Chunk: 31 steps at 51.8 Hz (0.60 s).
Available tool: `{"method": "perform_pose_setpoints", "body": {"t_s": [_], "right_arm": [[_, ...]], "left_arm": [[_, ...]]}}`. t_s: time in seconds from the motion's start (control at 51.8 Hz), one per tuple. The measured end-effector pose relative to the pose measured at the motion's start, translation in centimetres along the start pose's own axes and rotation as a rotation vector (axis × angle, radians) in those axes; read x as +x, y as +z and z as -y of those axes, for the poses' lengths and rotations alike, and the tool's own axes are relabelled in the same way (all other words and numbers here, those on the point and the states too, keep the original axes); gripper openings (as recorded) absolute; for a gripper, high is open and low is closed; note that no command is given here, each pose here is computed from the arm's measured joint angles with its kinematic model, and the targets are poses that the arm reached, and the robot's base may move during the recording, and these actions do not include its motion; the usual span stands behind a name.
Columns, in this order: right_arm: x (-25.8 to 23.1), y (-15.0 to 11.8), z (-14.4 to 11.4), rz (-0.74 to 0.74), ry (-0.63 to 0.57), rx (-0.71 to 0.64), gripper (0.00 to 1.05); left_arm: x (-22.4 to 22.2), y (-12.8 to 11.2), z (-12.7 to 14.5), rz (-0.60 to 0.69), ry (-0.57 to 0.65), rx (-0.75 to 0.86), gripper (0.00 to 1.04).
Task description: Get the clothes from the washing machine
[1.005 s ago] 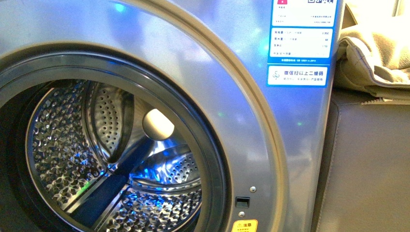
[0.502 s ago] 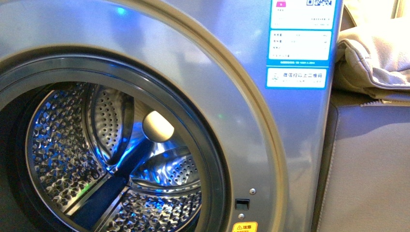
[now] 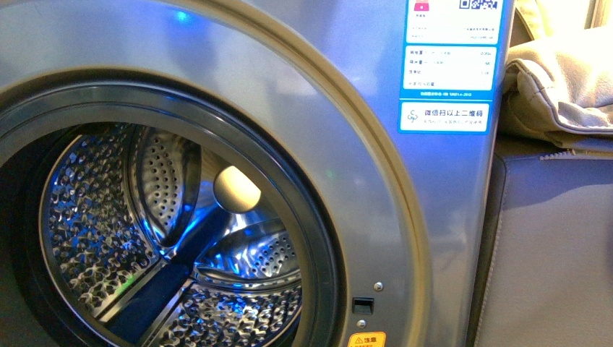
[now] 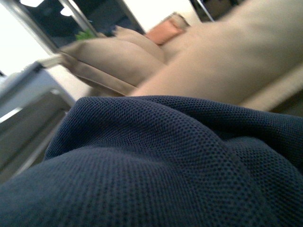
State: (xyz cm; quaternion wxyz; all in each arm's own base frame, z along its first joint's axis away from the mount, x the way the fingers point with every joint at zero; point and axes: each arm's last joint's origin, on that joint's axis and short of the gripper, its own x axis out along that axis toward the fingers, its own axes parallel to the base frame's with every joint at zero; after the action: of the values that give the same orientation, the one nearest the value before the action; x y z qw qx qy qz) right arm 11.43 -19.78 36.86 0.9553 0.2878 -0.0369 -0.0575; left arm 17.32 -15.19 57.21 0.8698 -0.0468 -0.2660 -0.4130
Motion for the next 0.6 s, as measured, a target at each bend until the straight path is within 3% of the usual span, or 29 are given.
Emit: {"method": "perform_pose_setpoints", "body": {"t_s": [0.251, 0.599], "right_arm": [[2.0, -9.7, 9.3, -0.313, -0.239, -0.055, 0.12], [4.2, -19.0, 17.0, -0.562, -0.411, -0.111, 0.12]], "left_arm": [[0.0, 0.0, 0.0, 0.000, 0.001, 0.000, 0.98], [0.0, 0.0, 0.0, 0.000, 0.002, 0.001, 0.98]]}}
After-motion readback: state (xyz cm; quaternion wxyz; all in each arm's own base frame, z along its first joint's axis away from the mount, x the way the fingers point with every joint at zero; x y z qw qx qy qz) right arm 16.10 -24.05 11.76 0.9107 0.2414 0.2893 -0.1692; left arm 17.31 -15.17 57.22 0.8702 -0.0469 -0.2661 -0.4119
